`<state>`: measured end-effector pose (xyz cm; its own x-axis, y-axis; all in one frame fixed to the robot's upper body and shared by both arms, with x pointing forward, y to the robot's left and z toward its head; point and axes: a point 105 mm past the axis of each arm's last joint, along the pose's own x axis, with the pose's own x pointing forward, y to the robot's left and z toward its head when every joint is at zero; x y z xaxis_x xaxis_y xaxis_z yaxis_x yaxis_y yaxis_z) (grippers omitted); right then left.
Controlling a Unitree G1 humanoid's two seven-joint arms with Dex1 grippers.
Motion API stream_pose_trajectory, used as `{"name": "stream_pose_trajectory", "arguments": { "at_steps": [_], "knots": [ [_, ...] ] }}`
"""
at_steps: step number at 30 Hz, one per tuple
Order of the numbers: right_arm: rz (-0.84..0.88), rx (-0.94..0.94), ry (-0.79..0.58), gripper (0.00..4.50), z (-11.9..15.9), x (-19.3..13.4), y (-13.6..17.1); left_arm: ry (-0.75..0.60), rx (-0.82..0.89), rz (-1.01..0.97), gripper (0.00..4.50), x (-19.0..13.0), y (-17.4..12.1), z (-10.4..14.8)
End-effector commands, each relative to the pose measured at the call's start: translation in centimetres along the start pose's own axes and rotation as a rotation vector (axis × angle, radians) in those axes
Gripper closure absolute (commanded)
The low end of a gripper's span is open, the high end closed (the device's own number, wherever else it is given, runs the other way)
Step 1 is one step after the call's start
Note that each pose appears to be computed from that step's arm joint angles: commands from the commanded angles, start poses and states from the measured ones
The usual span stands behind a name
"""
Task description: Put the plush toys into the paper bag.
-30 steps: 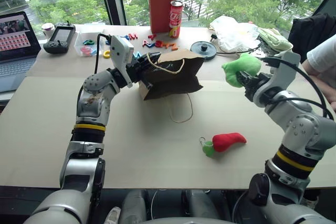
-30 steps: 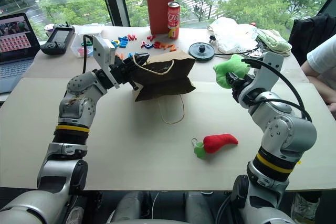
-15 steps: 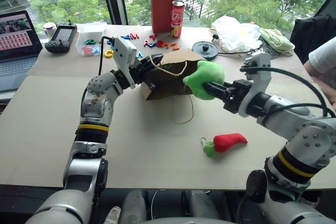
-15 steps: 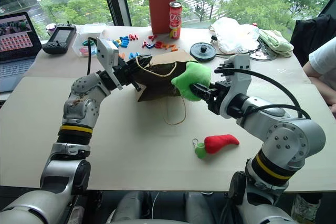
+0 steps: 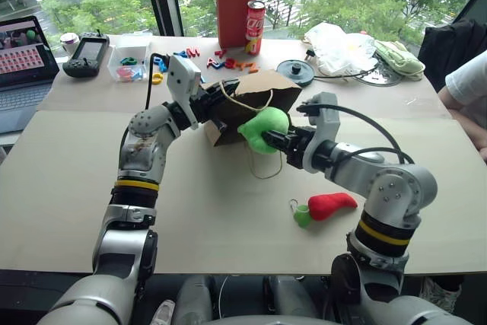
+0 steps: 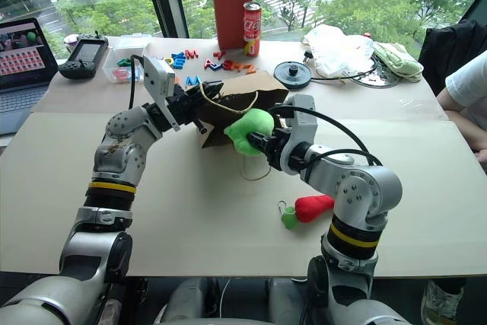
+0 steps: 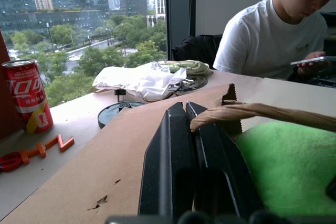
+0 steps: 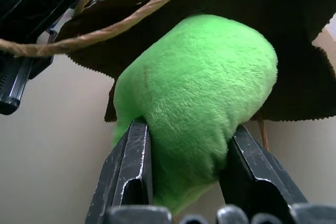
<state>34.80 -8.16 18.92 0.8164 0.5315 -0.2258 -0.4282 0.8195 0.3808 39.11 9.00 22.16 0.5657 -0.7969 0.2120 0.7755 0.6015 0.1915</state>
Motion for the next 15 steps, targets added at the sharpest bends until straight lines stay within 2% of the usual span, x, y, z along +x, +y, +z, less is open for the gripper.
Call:
{"name": "stream_pose_trajectory", "arguments": {
  "at_steps": [1, 4, 9, 15],
  "knots": [
    [-0.097, 0.091, -0.138, 2.70, 3.5, 1.0, -1.9, -0.041, 0.051, -0.036, 4.50, 0.5, -0.7, 1.4],
    [-0.140, 0.133, -0.159, 2.70, 4.2, 2.1, -2.7, -0.039, 0.052, -0.049, 4.50, 0.6, -1.0, 1.3],
    [-0.193, 0.150, -0.107, 2.70, 2.4, 4.3, -2.8, -0.037, 0.051, -0.060, 4.50, 0.5, -1.2, 1.2],
    [-0.186, 0.152, -0.061, 2.70, 0.6, 6.0, -1.4, -0.037, 0.046, -0.069, 4.50, 0.6, -1.4, 1.2]
  ]
}}
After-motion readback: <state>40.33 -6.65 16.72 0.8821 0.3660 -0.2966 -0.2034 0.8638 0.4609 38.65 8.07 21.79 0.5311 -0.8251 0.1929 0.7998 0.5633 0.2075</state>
